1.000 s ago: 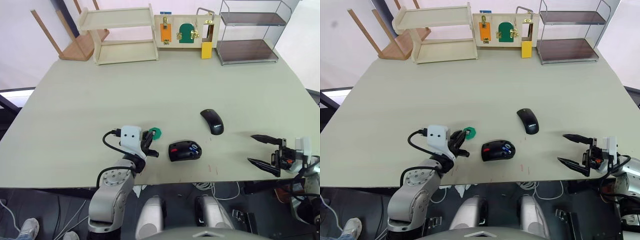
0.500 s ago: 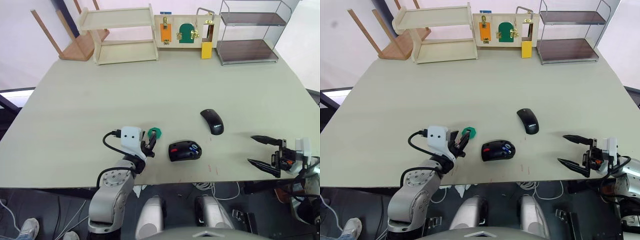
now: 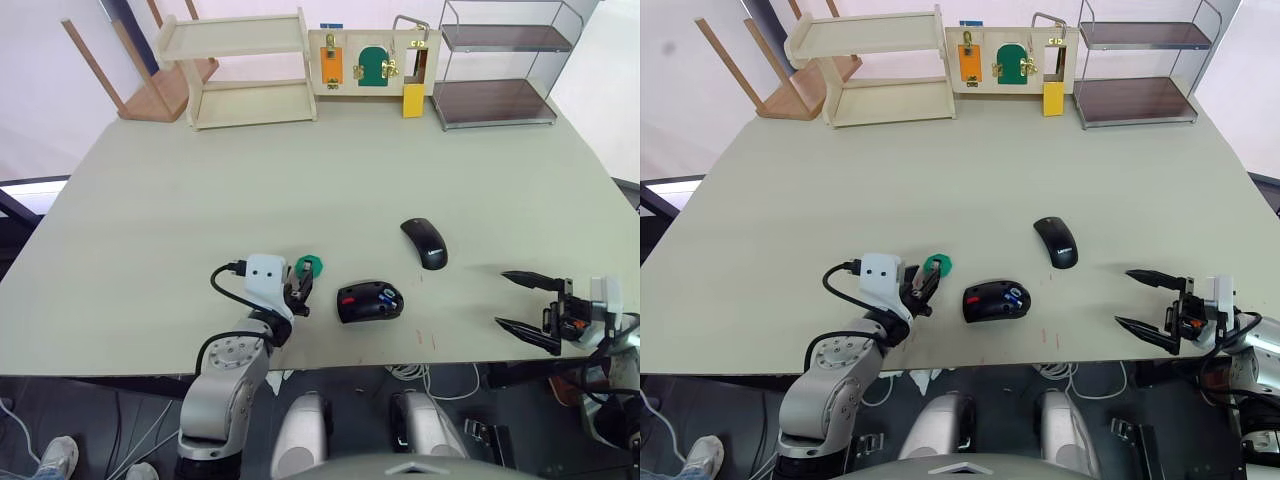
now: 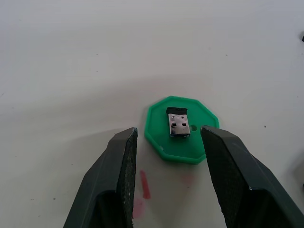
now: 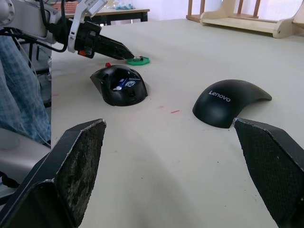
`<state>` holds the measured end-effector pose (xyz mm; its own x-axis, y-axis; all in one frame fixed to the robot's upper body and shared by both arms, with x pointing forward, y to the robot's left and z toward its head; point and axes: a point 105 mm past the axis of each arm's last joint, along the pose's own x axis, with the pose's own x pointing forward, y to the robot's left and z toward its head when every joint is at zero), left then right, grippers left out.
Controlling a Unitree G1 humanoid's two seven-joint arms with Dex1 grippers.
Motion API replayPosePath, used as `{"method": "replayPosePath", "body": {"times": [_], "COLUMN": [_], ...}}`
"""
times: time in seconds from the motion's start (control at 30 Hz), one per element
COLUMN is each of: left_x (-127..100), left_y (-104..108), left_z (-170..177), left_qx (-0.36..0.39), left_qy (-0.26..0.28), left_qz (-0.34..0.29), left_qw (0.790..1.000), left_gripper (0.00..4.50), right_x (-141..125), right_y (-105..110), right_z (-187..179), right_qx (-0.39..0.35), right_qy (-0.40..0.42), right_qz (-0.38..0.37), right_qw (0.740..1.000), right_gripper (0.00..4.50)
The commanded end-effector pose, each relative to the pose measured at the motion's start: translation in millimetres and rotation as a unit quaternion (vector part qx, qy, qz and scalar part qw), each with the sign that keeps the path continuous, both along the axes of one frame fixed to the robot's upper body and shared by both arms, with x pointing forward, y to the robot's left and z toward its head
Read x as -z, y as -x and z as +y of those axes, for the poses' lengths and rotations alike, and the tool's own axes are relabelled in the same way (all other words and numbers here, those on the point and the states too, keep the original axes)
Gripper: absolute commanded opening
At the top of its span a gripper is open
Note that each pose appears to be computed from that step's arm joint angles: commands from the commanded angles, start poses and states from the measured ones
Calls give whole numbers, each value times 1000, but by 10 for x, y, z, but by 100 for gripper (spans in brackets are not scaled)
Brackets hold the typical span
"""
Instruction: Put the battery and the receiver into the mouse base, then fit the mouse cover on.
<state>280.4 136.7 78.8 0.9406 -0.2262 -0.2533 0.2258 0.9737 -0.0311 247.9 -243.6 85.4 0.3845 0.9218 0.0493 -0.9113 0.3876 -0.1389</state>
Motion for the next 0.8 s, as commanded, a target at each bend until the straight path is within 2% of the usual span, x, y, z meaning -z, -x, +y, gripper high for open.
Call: {"method": "replayPosePath", "body": {"times": [0.03,0.8], "left_x": [-87,-93], "left_y": [-23,-45], "left_z": [-37,-72], "left_qx": [9,18], "left_qy": [-2,2], "left_qz": [-20,-19], "left_qw": [1000,1000], "left_gripper": [224,224], "right_x": [-80,-69], "right_y": [-10,22], "right_z": [-2,2], "right_qx": [-4,-3], "right_qy": [5,8], "right_qz": [-22,-26], "right_qw": [1000,1000], "right_gripper": [450,450]}}
